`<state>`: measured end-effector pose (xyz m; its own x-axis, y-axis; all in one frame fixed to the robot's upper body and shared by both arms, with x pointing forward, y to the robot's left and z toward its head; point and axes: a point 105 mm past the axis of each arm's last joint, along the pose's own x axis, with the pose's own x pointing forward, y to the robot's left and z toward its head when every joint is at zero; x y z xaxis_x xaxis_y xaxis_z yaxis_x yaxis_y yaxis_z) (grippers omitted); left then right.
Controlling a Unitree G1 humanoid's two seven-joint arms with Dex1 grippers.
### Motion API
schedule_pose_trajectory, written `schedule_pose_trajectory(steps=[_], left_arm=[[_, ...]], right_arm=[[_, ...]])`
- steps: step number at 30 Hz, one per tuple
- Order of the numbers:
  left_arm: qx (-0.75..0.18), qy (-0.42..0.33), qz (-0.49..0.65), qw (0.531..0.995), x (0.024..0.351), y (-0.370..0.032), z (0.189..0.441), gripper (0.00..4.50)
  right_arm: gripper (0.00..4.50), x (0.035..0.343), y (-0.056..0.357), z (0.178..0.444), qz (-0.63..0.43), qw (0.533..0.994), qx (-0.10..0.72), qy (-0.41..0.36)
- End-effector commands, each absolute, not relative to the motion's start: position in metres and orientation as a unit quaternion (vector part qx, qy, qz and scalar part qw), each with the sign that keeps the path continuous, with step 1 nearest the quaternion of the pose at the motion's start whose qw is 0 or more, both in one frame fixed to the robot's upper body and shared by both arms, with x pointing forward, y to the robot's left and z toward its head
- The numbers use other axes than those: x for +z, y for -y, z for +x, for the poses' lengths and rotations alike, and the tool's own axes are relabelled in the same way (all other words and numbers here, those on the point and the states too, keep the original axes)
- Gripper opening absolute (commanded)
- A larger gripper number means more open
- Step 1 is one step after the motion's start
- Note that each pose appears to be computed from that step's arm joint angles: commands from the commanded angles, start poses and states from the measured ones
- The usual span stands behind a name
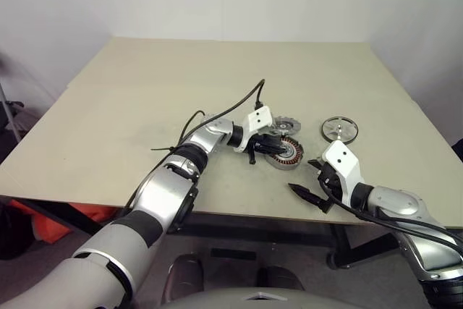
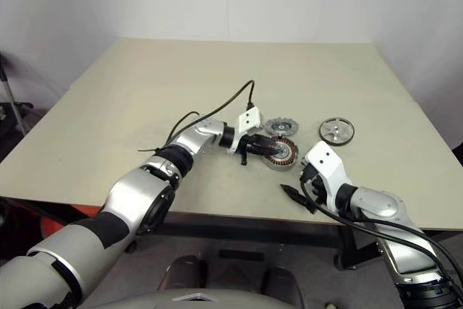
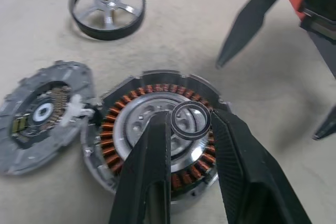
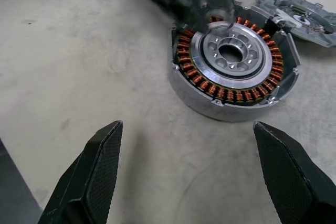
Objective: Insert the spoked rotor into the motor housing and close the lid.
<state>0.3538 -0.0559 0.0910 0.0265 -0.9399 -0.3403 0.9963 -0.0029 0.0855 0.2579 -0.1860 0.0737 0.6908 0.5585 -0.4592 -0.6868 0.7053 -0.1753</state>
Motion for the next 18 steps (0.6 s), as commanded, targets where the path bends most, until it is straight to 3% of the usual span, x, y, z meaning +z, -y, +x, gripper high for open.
schedule_pose_trajectory(steps=[1,18], left_arm=[[-0.698,-0.073,0.171,0.692,0.1,0.062,0.354,0.8],[-0.645,-0.071,0.193,0.736,0.097,0.073,0.365,0.8]], right_arm=[[4.5,0.089,0.181,0.263,-0.177,0.91,0.341,-0.157],[4.5,0.089,0.181,0.266,-0.176,0.914,0.332,-0.153]])
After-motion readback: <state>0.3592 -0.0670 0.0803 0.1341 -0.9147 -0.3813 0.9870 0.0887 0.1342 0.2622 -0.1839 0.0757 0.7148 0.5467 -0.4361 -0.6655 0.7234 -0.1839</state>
